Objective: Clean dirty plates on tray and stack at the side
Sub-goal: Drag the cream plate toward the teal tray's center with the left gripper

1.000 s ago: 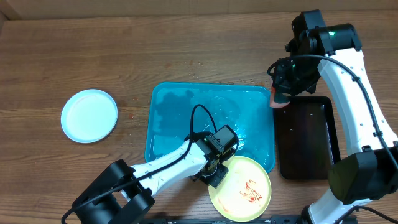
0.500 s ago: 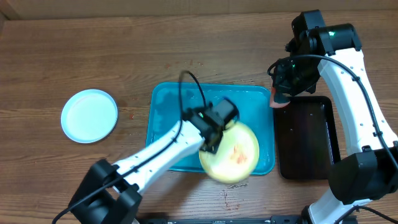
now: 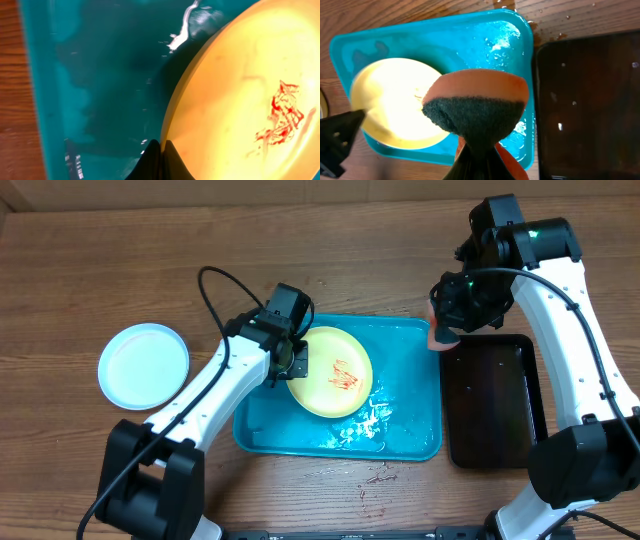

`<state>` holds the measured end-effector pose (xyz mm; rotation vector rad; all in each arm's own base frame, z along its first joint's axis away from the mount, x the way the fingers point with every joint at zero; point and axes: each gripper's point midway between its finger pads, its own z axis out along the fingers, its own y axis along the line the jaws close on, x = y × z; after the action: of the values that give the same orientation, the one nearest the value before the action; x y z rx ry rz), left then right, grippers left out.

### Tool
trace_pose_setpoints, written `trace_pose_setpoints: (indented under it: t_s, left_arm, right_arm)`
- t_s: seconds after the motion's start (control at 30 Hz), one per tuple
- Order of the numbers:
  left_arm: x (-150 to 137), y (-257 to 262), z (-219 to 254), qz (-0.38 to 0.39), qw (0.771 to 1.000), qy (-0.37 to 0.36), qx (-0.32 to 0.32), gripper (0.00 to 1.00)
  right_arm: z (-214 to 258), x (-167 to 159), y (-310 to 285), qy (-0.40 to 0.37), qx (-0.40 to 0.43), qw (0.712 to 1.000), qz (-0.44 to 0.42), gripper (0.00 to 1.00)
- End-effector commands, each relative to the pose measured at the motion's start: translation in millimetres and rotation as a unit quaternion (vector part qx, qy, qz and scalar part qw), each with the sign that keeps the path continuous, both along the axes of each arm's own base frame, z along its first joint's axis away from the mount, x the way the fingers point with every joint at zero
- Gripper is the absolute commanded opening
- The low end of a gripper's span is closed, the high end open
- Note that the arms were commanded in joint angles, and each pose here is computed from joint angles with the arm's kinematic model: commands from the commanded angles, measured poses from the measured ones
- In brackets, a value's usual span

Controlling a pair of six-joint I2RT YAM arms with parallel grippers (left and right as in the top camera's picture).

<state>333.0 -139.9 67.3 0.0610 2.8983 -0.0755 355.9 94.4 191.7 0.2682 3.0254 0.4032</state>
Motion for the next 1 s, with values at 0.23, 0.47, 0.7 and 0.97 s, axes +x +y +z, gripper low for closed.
trace_pose_setpoints:
  t_s: [0.23, 0.47, 0.7, 0.97]
  left_arm:
    - [-16.3, -33.1, -51.6, -0.063, 0.993, 0.087, -0.048, 0.04]
    - [-23.9, -29.4, -93.8, -0.062, 0.989, 0.132, -0.03, 0.14]
    - [-23.2, -29.4, -96.7, -0.056, 0.989, 0.134, -0.03, 0.04]
    - [-23.1, -25.2, -97.0, -0.019, 0.99, 0.138, -0.027, 0.04]
  right_arm:
    - [8.8, 2.5, 3.7, -0.014, 0.017, 1.0, 0.007, 0.04]
    - [8.7, 2.1, 3.6, -0.013, 0.016, 1.0, 0.009, 0.04]
    - [8.5, 1.1, 3.4, -0.011, 0.016, 1.0, 0.009, 0.04]
    - [9.2, 0.3, 13.6, -0.008, 0.037, 0.999, 0.016, 0.04]
